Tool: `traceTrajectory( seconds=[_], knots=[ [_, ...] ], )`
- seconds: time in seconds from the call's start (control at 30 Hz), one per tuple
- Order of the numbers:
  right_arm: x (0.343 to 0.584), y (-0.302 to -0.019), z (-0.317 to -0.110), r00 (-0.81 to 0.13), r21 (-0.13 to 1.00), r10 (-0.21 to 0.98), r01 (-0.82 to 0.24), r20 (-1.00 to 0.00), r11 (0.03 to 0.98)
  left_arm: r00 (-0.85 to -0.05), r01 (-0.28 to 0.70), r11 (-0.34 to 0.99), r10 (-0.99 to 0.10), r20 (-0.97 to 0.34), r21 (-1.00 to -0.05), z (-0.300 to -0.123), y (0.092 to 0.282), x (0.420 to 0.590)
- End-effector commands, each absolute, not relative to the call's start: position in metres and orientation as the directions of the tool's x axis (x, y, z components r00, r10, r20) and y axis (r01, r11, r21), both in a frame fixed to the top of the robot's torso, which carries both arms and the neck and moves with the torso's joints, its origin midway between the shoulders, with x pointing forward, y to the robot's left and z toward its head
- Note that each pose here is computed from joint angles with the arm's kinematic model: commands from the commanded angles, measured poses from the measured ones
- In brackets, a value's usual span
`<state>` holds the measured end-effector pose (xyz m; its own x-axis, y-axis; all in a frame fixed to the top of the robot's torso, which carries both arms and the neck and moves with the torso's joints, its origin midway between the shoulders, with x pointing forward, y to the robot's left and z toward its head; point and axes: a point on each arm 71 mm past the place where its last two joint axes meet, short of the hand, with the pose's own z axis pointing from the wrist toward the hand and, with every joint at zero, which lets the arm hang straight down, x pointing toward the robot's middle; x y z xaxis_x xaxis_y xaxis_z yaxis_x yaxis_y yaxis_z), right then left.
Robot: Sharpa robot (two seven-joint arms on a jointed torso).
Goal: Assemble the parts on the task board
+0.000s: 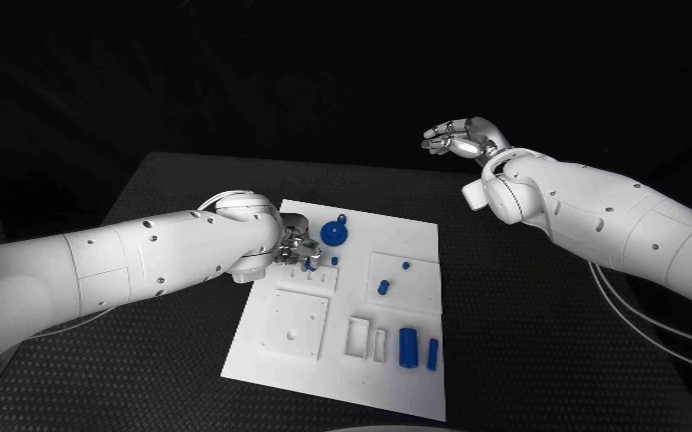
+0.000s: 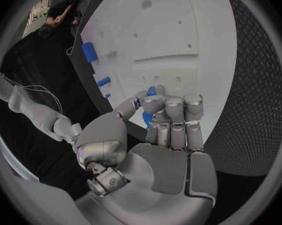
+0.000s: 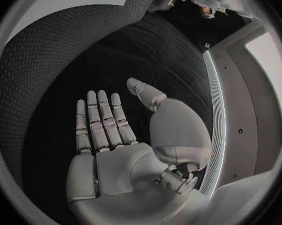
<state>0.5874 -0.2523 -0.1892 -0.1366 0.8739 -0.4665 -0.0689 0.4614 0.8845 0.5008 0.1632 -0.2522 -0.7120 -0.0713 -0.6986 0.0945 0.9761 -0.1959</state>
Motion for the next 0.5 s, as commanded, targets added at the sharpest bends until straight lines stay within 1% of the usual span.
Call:
traceTrajectory(
  seconds=[0.03, 0.5],
  knots=[
    [0.5871, -0.25, -0.1887, -0.158, 0.889, 0.875, -0.08, -0.458, 0.451, -0.705, 0.104, 0.975, -0.068, -0.706, -0.197, -0.2517, 0.1628, 0.5009],
    [0.5871, -0.2482, -0.1892, -0.163, 0.89, 0.875, -0.078, -0.456, 0.449, -0.724, 0.1, 0.974, -0.069, -0.686, -0.203, -0.255, 0.1655, 0.4977]
  ],
)
